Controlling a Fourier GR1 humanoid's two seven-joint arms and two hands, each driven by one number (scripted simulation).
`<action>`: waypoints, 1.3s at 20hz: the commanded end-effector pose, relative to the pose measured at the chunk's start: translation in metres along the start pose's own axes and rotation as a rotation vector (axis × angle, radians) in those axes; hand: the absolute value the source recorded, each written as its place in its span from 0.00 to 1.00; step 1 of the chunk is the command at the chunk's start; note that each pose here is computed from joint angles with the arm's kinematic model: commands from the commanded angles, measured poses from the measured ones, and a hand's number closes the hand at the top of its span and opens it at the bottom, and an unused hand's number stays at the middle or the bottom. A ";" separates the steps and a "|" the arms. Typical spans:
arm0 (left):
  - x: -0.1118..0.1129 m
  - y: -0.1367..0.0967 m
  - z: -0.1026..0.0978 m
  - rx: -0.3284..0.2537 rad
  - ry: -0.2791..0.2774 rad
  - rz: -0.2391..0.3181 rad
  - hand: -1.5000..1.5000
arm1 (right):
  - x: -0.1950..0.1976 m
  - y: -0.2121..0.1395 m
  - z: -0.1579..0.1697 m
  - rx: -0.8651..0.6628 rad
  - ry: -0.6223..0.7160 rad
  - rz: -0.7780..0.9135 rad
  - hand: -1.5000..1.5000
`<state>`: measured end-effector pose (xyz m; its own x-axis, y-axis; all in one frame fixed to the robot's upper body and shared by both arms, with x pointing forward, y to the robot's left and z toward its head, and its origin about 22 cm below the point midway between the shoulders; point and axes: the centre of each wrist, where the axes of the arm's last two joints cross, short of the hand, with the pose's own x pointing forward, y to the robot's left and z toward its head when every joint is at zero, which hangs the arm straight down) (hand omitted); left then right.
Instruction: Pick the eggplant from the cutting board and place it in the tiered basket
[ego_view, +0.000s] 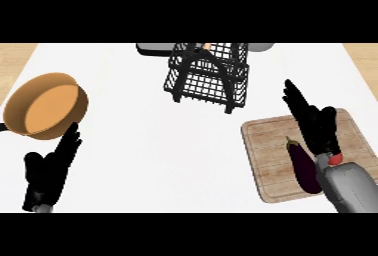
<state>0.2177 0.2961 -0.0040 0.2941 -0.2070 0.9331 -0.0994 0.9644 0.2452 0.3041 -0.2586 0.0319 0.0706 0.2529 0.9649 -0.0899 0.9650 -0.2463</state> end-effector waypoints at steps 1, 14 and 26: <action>-0.023 0.002 -0.007 -0.009 0.017 0.004 0.50 | 0.017 -0.019 0.012 -0.061 -0.050 0.046 1.00; -0.042 -0.050 0.003 0.036 -0.001 0.050 0.50 | 0.025 -0.138 0.087 -0.837 -0.181 0.066 0.00; -0.039 -0.063 0.007 0.021 -0.002 0.048 0.50 | 0.084 -0.101 0.127 -0.348 0.324 0.527 0.00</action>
<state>0.2057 0.2498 -0.0517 0.2746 -0.1567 0.9487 -0.1438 0.9688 0.2016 0.2020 -0.3678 0.1353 0.3021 0.5413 0.7847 0.2869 0.7334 -0.6163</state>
